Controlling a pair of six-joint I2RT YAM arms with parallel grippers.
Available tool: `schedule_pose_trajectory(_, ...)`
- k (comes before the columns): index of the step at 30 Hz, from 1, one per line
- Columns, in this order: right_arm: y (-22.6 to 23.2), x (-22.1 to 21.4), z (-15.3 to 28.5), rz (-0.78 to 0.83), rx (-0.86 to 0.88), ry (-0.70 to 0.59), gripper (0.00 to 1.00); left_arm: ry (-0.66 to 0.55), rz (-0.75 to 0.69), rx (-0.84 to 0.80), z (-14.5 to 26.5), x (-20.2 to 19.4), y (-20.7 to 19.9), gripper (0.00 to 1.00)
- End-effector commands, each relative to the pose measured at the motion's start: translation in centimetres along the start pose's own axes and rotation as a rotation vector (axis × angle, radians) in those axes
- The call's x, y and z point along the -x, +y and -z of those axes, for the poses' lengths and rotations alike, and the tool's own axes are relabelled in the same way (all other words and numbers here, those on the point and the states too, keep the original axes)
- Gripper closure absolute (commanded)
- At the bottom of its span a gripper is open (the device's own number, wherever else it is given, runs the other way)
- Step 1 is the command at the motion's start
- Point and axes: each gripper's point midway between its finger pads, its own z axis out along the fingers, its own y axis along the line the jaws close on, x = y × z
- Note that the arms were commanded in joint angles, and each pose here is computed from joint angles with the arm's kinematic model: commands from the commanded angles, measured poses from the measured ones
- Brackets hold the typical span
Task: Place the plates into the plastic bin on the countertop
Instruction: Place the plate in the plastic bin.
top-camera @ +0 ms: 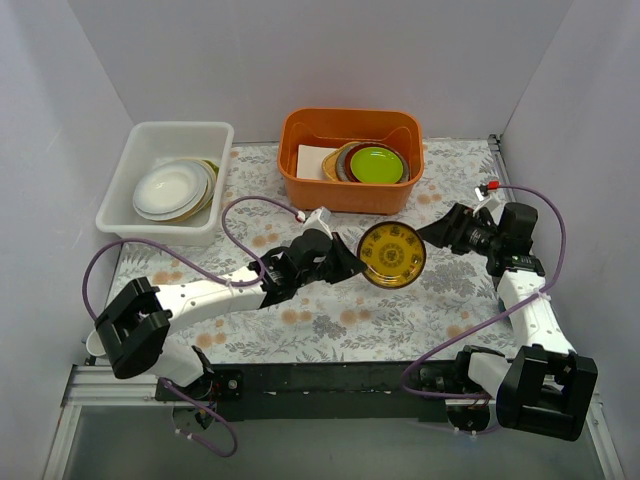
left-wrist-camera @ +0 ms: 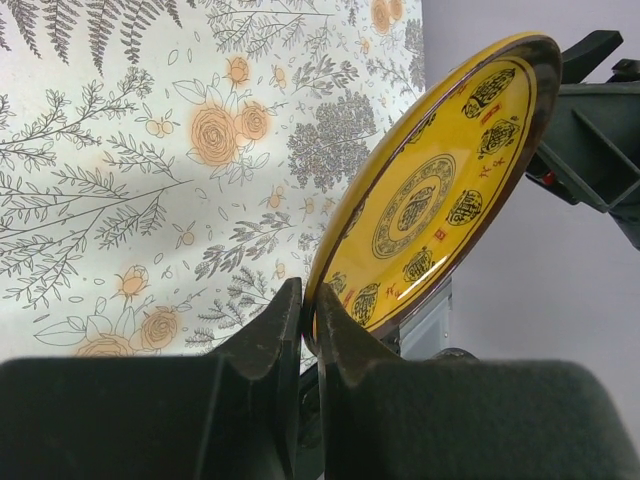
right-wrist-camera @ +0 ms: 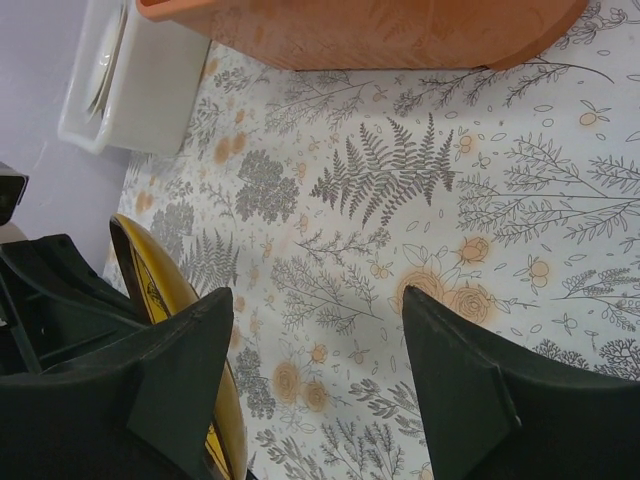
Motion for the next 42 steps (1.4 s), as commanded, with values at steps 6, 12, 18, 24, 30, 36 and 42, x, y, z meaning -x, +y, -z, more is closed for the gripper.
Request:
schedule_pose_trajectory(6,2.2,0.8,0.5,0.023,0.041,-0.023,0.15,-0.044,-0.022,-0.031,0.4,1.9,-2.3,1.00)
schedule_pose_trajectory(12,3.0,1.2,0.7,0.014,0.065,-0.052,0.15,-0.028,0.009,-0.022,0.4,1.9,-1.4,1.00)
schedule_pose_trajectory(18,3.8,0.7,0.5,0.014,0.144,-0.024,0.15,-0.057,0.016,-0.050,0.4,2.7,-2.0,1.00)
schedule_pose_trajectory(24,4.1,-0.1,0.1,0.005,0.197,0.022,0.18,-0.070,0.022,-0.154,0.3,3.5,-4.4,1.00)
schedule_pose_trajectory(30,4.5,-0.3,0.0,0.008,0.235,0.030,0.33,-0.023,0.016,-0.236,-0.4,2.8,-6.2,1.00)
schedule_pose_trajectory(36,4.8,-0.5,-0.1,-0.002,0.263,0.047,0.68,-0.015,-0.007,-0.290,-0.3,2.7,-7.2,1.00)
schedule_pose_trajectory(42,5.2,-0.8,-0.1,-0.018,0.299,0.068,0.99,-0.075,-0.010,-0.297,1.2,3.8,-7.2,0.83)
